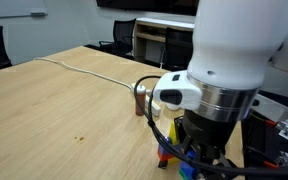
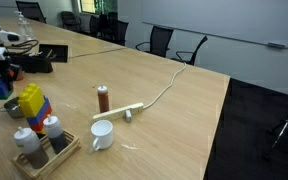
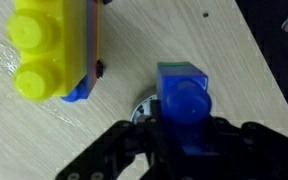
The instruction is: Separate some of the blocks
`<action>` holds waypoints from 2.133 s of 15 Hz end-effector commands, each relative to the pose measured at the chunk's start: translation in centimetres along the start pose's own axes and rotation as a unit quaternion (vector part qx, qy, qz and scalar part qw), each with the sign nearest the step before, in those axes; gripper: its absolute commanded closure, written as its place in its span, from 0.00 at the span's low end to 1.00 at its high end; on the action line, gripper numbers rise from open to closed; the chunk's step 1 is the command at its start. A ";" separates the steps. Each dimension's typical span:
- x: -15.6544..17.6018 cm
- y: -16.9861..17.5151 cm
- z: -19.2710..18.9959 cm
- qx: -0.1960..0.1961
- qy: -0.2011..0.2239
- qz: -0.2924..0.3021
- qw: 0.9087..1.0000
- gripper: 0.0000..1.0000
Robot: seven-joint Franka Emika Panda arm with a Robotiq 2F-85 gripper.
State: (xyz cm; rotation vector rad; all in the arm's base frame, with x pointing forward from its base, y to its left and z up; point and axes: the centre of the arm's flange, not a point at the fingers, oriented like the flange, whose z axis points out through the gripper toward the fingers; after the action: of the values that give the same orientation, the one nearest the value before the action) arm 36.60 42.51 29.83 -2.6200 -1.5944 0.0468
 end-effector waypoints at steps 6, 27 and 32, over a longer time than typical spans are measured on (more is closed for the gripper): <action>-0.8 -6.1 3.8 -0.059 -0.003 0.116 0.991 0.89; -4.4 -4.8 13.7 -0.036 0.017 0.313 0.949 0.89; -3.2 -3.5 14.5 -0.024 0.014 0.289 0.957 0.89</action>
State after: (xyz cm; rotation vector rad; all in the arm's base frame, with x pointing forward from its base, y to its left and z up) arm 29.97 41.25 15.63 -3.0239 -0.7292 -0.0259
